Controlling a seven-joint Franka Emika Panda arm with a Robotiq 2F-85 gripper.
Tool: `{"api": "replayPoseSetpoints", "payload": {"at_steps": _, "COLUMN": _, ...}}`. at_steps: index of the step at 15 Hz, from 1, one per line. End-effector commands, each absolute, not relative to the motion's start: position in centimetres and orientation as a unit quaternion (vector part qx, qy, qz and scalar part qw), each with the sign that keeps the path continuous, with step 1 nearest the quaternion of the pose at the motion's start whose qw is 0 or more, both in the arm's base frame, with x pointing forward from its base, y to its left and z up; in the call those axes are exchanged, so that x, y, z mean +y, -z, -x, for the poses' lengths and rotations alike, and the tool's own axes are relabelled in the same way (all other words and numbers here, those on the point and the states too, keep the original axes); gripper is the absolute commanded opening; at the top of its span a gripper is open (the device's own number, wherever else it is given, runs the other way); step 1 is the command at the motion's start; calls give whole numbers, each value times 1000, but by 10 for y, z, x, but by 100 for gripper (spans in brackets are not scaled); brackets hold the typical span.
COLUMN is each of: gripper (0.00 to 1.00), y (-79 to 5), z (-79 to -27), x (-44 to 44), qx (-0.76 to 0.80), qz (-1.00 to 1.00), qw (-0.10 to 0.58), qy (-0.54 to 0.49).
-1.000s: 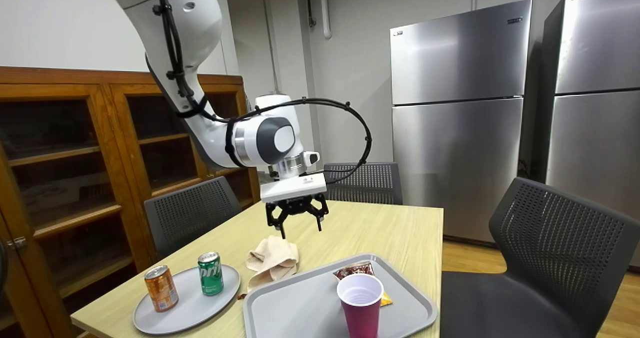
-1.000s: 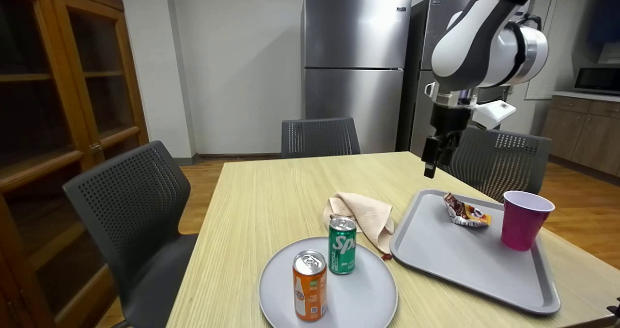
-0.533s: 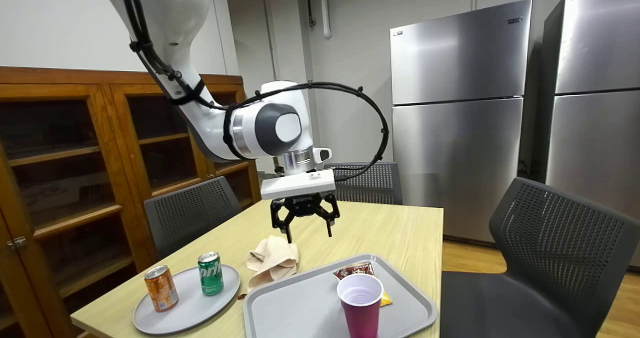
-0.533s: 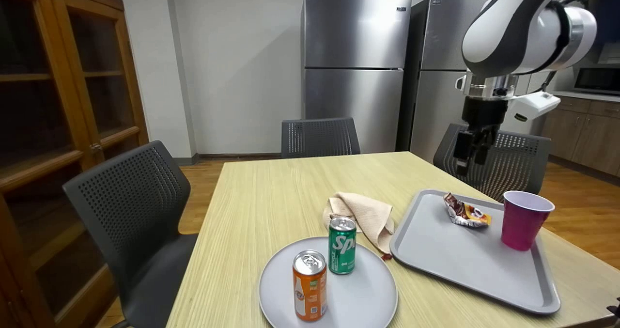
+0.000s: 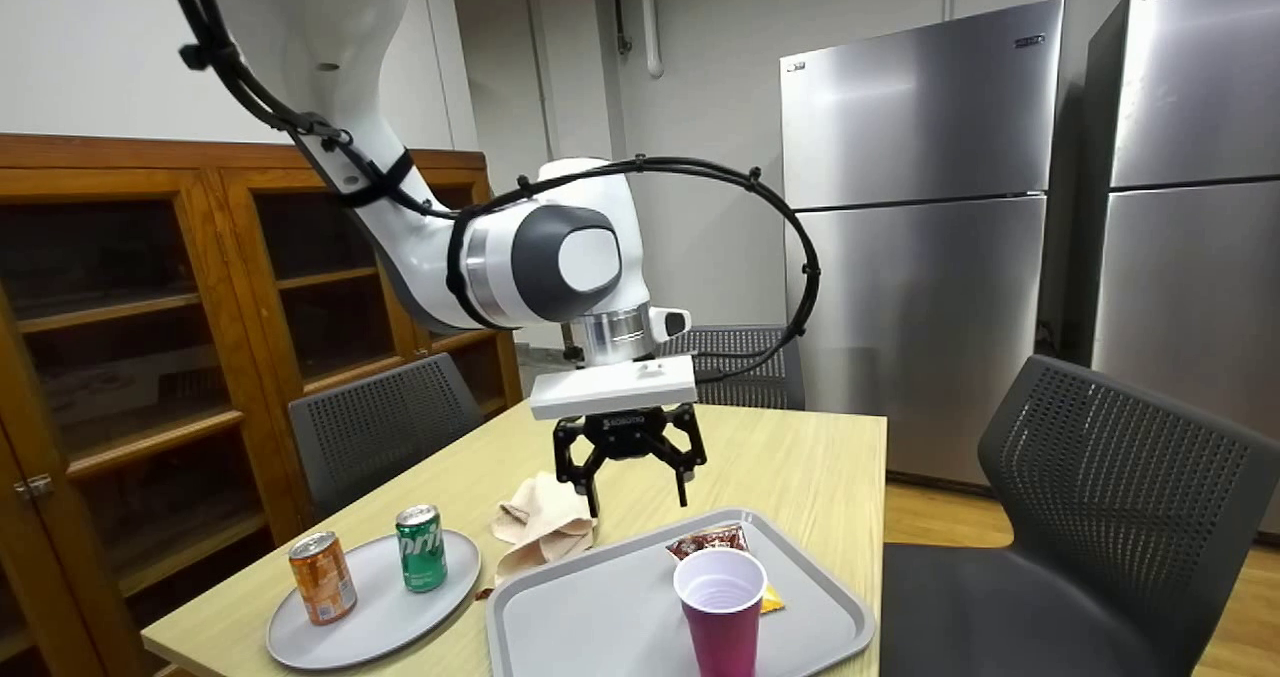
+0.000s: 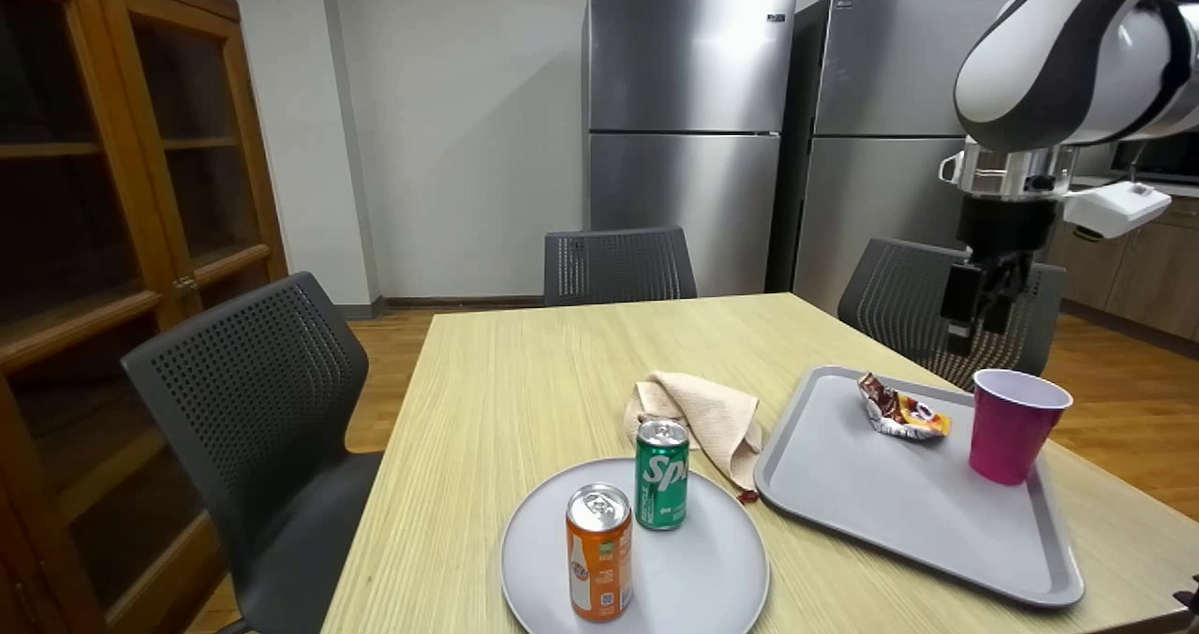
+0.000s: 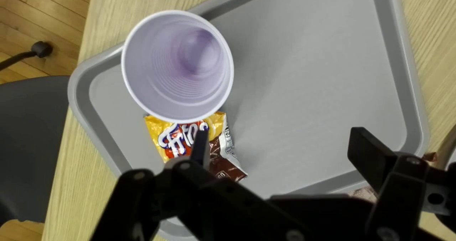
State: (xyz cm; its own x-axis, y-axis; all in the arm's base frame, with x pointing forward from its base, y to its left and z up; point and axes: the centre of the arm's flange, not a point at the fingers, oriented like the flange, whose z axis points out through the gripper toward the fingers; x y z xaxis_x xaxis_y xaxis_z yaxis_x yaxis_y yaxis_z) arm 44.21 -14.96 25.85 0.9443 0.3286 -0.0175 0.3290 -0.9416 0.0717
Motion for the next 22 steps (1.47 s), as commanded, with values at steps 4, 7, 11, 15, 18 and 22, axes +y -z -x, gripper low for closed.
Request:
{"api": "replayPoseSetpoints", "payload": {"at_steps": 4, "gripper": 100, "y": -256, "z": -440, "x": -151, "qx": 165, "qz": -986, "qw": 36, "qy": 5}}
{"api": "replayPoseSetpoints", "payload": {"at_steps": 7, "gripper": 100, "y": -255, "z": -440, "x": -151, "qx": 166, "qz": -985, "qw": 36, "qy": 6}}
{"api": "replayPoseSetpoints", "payload": {"at_steps": 11, "gripper": 100, "y": -255, "z": -440, "x": -151, "qx": 166, "qz": -985, "qw": 36, "qy": 6}}
{"api": "replayPoseSetpoints", "payload": {"at_steps": 15, "gripper": 100, "y": -252, "z": -441, "x": -151, "qx": 190, "qz": -981, "qw": 44, "qy": -1}}
{"api": "replayPoseSetpoints", "payload": {"at_steps": 18, "gripper": 100, "y": -246, "z": -444, "x": -156, "qx": 199, "qz": -979, "qw": 41, "qy": 1}}
{"api": "replayPoseSetpoints", "payload": {"at_steps": 22, "gripper": 100, "y": -231, "z": -447, "x": -163, "qx": 211, "qz": -977, "qw": 37, "qy": 6}}
